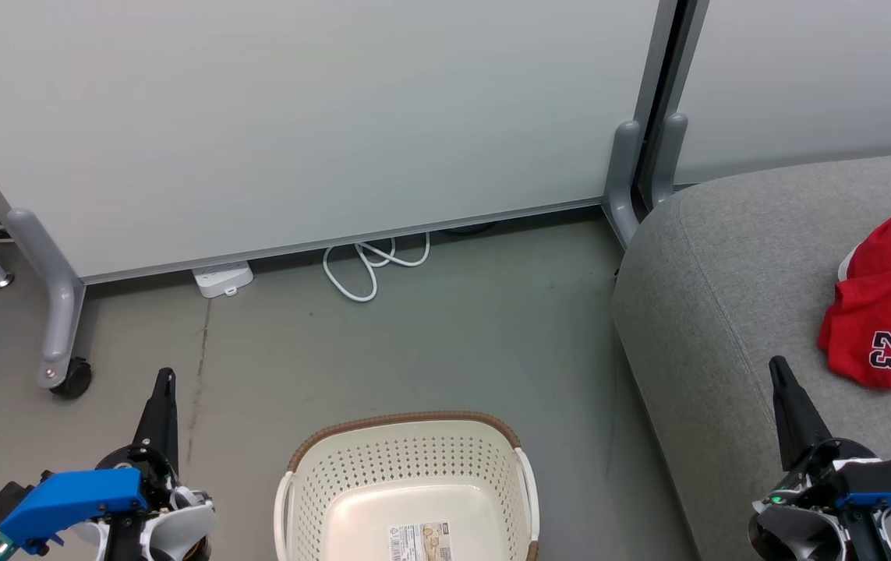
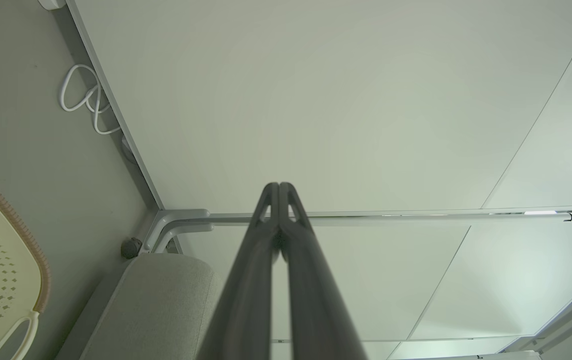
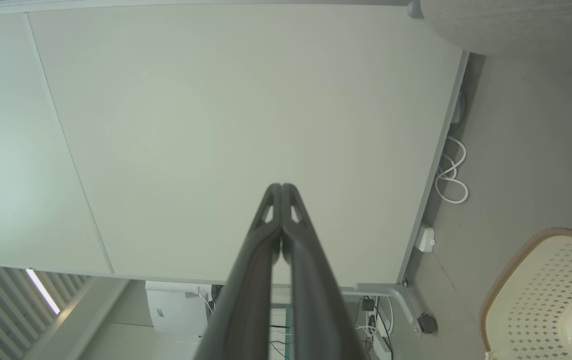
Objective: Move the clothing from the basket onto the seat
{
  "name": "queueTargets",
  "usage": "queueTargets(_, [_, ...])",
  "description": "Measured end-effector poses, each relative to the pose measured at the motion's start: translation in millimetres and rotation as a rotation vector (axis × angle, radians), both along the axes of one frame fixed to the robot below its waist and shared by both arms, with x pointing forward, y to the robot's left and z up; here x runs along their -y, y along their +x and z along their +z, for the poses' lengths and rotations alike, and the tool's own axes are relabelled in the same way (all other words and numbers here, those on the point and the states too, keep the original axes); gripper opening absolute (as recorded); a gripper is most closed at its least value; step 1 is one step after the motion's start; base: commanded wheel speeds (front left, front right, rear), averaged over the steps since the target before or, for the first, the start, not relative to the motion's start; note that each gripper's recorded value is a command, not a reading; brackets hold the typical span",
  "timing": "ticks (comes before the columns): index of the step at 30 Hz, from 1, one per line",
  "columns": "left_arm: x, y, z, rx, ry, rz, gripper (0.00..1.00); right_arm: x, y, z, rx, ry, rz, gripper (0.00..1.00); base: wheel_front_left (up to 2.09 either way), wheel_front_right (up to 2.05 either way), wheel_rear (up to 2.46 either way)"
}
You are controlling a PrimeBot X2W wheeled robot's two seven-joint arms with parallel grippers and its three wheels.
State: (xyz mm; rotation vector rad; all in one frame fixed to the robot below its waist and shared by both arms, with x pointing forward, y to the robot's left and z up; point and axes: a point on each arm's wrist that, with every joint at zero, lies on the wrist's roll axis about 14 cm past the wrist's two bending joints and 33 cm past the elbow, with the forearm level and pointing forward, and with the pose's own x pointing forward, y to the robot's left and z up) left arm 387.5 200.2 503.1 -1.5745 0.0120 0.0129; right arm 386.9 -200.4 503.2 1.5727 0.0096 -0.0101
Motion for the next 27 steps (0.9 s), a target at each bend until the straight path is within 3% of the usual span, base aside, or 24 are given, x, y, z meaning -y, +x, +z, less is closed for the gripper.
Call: queueTargets(27, [0.0,0.0,0.0,0.0,0.0,0.0,0.0,-0.1,0.0,0.1,0.0,0.0,0.0,0.0,0.0,0.0,0.0])
